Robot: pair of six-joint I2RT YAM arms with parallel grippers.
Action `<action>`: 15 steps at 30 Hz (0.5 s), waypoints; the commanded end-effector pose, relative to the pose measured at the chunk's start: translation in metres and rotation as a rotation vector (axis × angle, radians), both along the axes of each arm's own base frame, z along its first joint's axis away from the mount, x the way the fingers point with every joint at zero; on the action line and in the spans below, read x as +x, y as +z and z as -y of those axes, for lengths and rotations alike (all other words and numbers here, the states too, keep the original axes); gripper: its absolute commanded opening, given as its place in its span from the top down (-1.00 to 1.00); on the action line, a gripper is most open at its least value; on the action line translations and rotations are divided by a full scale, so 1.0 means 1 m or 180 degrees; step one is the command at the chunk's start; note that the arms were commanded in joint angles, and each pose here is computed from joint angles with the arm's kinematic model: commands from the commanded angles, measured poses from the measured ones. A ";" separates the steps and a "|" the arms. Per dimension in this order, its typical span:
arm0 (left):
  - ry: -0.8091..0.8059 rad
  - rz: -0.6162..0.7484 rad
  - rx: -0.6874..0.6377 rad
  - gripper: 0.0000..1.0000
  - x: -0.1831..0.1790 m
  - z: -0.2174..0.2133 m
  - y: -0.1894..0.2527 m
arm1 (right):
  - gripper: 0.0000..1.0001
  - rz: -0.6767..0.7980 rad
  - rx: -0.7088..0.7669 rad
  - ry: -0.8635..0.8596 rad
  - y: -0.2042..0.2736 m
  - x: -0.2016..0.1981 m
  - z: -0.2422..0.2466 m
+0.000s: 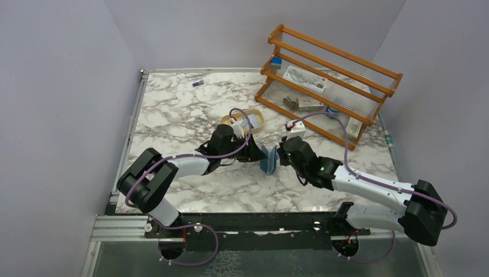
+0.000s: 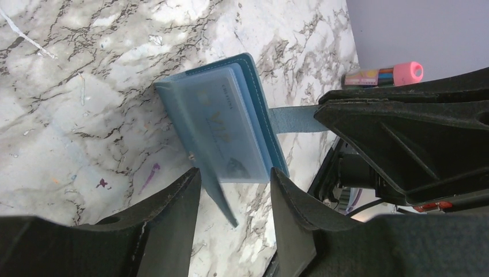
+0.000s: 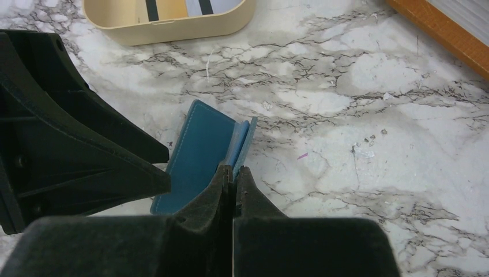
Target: Take the credit cards out of the card holder
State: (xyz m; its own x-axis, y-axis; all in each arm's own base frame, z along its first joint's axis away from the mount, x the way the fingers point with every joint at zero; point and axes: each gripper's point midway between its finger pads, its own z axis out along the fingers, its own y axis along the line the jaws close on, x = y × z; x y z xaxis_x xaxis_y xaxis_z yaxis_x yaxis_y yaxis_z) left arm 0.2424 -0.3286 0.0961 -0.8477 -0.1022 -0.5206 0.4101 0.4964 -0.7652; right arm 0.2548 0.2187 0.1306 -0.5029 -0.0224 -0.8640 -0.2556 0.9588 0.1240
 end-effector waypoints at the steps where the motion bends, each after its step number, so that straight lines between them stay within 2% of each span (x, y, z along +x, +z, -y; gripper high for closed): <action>1: -0.0064 0.0157 -0.0158 0.00 0.003 0.008 0.024 | 0.99 0.0044 0.0039 0.0031 0.011 0.004 -0.005; 6: -0.0057 0.0101 -0.0100 -0.03 0.003 0.007 0.016 | 0.99 0.0030 0.0037 0.0041 0.009 0.003 -0.006; 15: -0.0018 -0.0192 0.0109 -0.03 0.003 0.006 -0.024 | 0.99 0.0018 0.0015 0.0034 0.006 0.003 -0.004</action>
State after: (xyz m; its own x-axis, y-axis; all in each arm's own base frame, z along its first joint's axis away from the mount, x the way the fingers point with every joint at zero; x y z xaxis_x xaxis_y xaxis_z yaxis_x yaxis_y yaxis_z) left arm 0.2443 -0.3301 0.0805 -0.8659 -0.0901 -0.4920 0.3816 0.5170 -0.7662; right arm 0.2552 0.2196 0.1315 -0.5021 -0.0249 -0.8645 -0.2592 0.9580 0.1229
